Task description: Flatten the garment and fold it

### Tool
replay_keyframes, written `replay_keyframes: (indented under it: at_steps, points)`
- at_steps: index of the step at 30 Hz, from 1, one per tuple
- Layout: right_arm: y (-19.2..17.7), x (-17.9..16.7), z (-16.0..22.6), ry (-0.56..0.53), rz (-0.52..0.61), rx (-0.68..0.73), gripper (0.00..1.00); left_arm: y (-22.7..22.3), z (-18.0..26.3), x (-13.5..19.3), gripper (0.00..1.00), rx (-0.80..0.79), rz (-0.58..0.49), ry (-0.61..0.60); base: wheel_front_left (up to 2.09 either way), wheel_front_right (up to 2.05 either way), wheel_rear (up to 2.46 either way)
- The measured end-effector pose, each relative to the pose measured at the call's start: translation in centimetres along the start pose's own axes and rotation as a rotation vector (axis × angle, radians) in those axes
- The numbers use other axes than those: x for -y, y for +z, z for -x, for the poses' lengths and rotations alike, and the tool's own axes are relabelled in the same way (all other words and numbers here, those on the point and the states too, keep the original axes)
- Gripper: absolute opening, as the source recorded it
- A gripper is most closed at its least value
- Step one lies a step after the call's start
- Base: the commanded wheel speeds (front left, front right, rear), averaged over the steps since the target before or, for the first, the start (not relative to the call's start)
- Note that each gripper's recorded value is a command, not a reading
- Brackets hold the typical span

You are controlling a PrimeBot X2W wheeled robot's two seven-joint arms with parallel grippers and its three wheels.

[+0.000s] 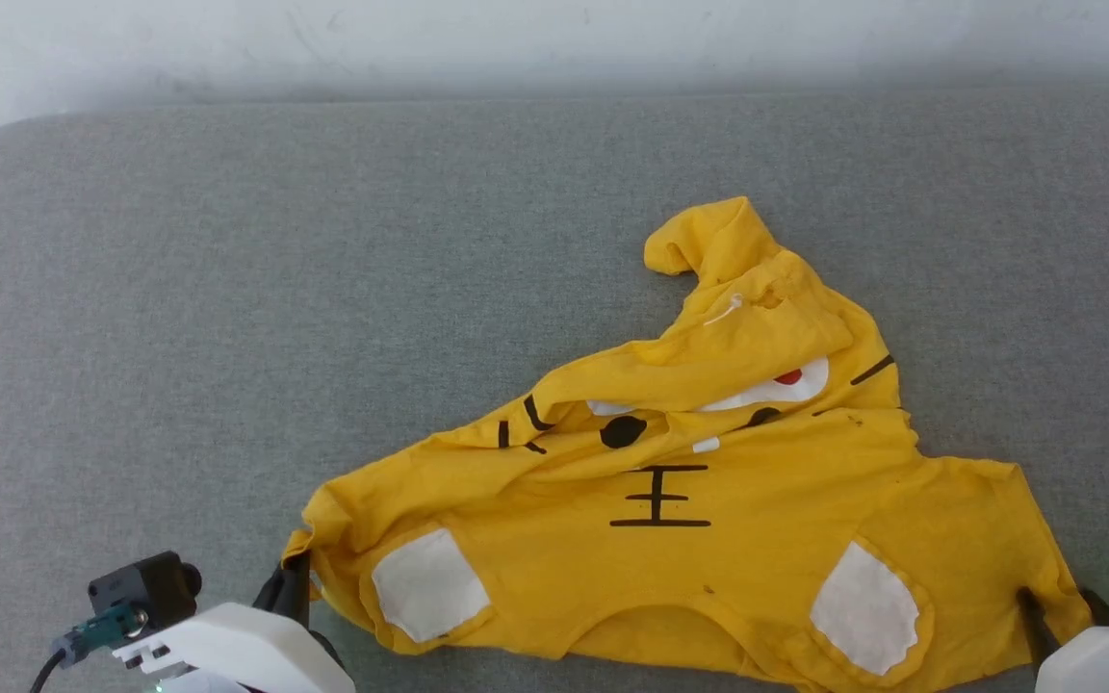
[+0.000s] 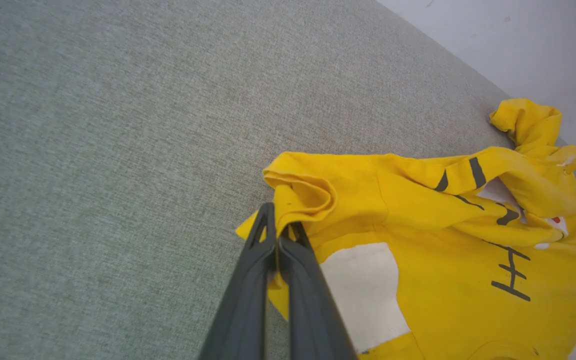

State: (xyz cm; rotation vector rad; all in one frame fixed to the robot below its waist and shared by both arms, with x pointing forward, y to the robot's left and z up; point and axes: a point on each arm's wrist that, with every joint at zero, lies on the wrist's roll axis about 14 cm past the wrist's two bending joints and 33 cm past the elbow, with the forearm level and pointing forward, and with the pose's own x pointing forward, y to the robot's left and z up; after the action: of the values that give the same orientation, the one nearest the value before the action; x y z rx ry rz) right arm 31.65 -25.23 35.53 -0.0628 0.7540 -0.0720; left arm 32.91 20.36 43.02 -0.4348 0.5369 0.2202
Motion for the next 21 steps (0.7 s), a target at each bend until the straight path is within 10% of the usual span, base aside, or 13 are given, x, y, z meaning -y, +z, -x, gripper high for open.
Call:
replay_keyframes:
  at_steps: [1,12,21]
  points:
    - [0.0,0.1,-0.1,-0.002,-0.007,-0.002,0.0,0.0,0.0,0.0,0.0,-0.001,-0.001,-0.004,0.0,0.0,0.0]
    - [2.9,0.1,0.0,0.002,-0.172,0.142,0.0,0.6,0.7,1.3,0.0,0.038,0.098,-0.06,0.0,0.0,0.0]
    - [16.8,-2.5,4.7,0.139,-0.266,0.544,0.0,7.1,1.7,6.8,0.0,0.213,0.287,-0.289,0.0,0.0,0.0]
